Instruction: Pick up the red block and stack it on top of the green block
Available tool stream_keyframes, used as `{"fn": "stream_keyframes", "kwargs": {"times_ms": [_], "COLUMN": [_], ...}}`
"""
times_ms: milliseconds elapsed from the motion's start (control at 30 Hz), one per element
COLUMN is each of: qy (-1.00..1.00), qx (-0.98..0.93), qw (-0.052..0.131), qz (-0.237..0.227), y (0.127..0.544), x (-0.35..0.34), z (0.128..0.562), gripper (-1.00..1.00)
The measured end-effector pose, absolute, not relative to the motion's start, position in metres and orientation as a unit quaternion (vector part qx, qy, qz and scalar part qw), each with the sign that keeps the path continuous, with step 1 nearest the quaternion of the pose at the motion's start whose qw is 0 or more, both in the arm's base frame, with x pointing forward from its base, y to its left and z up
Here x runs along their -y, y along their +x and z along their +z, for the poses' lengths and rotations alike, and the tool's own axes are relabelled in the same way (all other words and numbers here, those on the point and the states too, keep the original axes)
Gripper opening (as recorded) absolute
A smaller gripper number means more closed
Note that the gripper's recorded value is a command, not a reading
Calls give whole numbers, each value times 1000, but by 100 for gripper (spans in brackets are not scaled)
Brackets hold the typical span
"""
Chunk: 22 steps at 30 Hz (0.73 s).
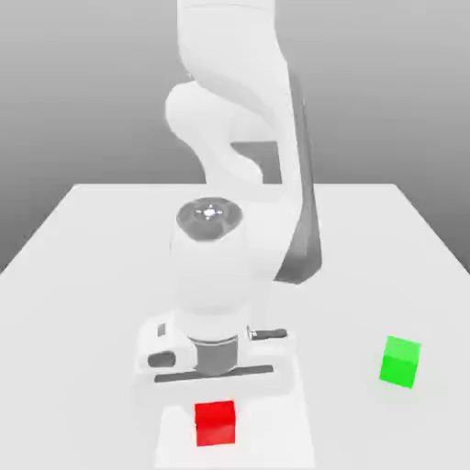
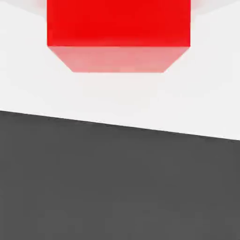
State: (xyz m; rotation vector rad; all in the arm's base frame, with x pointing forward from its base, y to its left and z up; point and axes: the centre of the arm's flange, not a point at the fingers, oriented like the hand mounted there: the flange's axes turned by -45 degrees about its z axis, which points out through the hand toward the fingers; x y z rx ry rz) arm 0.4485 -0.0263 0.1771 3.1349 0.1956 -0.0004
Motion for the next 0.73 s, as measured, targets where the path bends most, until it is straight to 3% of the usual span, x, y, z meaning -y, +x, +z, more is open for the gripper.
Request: {"fn": "stream_keyframes", "kwargs": {"times_ms": [100, 200, 433, 500, 600, 633, 733], "qy": [997, 989, 934, 925, 939, 940, 940], "qx": [-75, -145, -357, -381, -344, -342, -342], "qw": [-2, -8, -2, 0, 0, 0, 0], "qz": [0, -1, -1, 0, 0, 0, 0], "y": [446, 433, 319, 303, 323, 323, 323], "x": [11, -68, -267, -284, -260, -259, -259], "z": [208, 220, 242, 227, 195, 186, 186], "gripper": [-100, -100, -100, -100, -100, 100, 100]}}
